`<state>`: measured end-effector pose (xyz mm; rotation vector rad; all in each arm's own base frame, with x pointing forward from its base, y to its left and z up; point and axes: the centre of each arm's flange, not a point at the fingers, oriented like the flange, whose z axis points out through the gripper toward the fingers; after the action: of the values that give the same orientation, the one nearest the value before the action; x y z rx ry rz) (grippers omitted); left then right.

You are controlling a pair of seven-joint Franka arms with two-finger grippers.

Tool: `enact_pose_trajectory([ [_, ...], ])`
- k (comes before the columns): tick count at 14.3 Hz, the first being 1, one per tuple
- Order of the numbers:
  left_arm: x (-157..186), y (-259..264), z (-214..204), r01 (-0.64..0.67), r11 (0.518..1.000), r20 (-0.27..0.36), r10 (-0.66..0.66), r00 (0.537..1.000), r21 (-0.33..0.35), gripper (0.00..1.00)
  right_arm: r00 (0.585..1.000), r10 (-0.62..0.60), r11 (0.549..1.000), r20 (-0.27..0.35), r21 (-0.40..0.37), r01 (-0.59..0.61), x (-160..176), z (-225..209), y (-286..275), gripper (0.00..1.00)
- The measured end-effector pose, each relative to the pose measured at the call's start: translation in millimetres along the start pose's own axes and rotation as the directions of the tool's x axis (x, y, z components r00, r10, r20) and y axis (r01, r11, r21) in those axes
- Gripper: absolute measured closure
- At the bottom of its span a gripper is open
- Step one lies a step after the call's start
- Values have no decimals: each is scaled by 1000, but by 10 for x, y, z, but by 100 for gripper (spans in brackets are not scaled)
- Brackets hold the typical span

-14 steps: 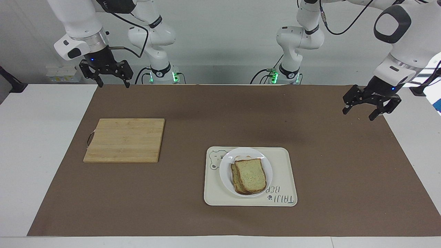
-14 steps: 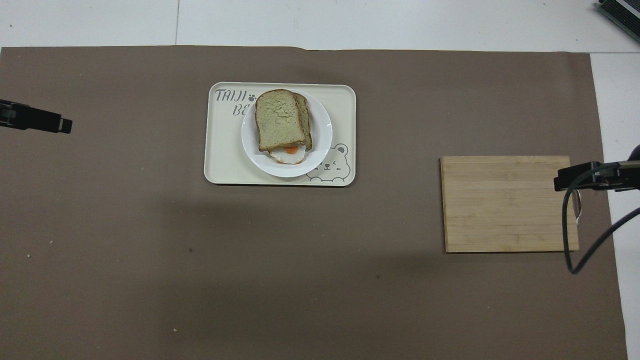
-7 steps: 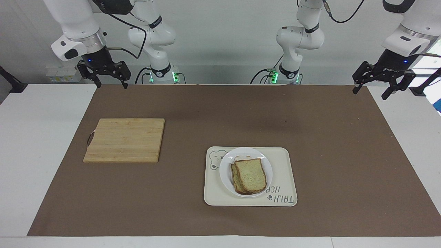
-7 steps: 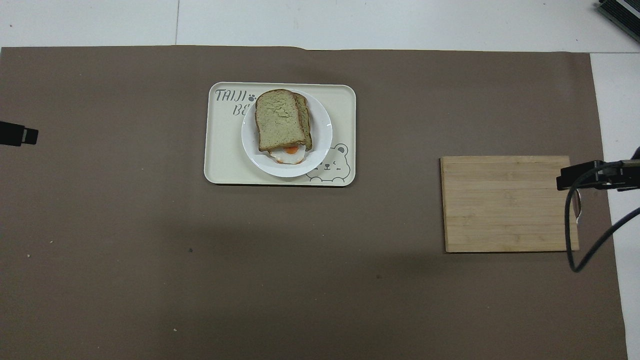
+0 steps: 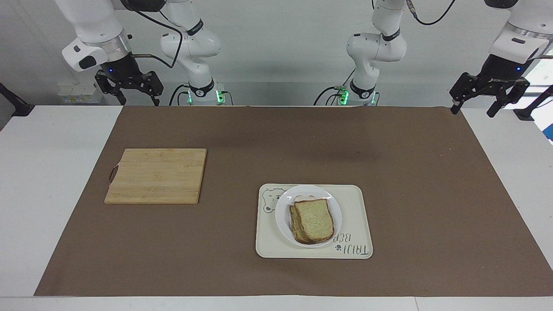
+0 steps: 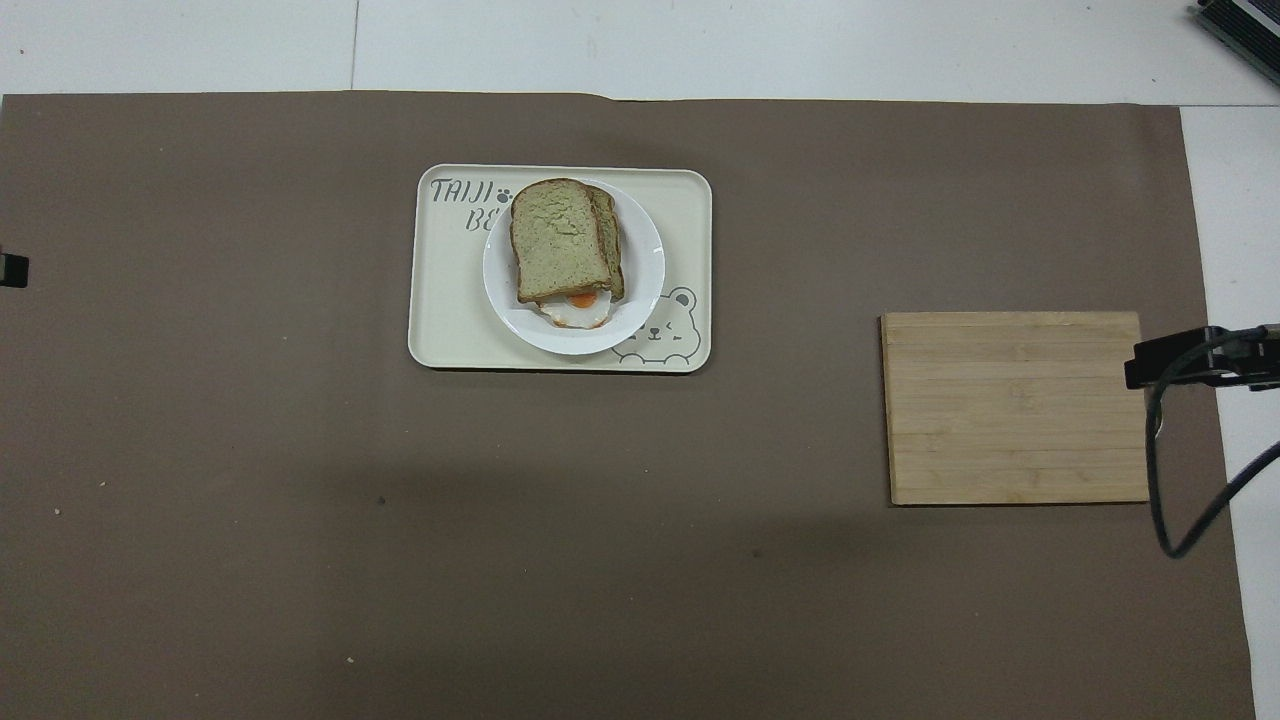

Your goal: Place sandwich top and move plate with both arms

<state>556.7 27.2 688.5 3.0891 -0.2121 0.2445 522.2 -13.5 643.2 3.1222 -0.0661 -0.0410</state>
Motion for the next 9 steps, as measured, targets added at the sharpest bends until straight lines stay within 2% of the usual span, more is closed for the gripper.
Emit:
enact_pose_trajectory([
  [5,-138,317,-16,-43,999,96,44,994,-16,0,1000,0,1000,-1,0,0,12,10,-1,0],
  [9,-232,407,-71,-51,998,130,53,990,-22,0,1000,0,1000,-6,0,0,22,10,-2,0],
])
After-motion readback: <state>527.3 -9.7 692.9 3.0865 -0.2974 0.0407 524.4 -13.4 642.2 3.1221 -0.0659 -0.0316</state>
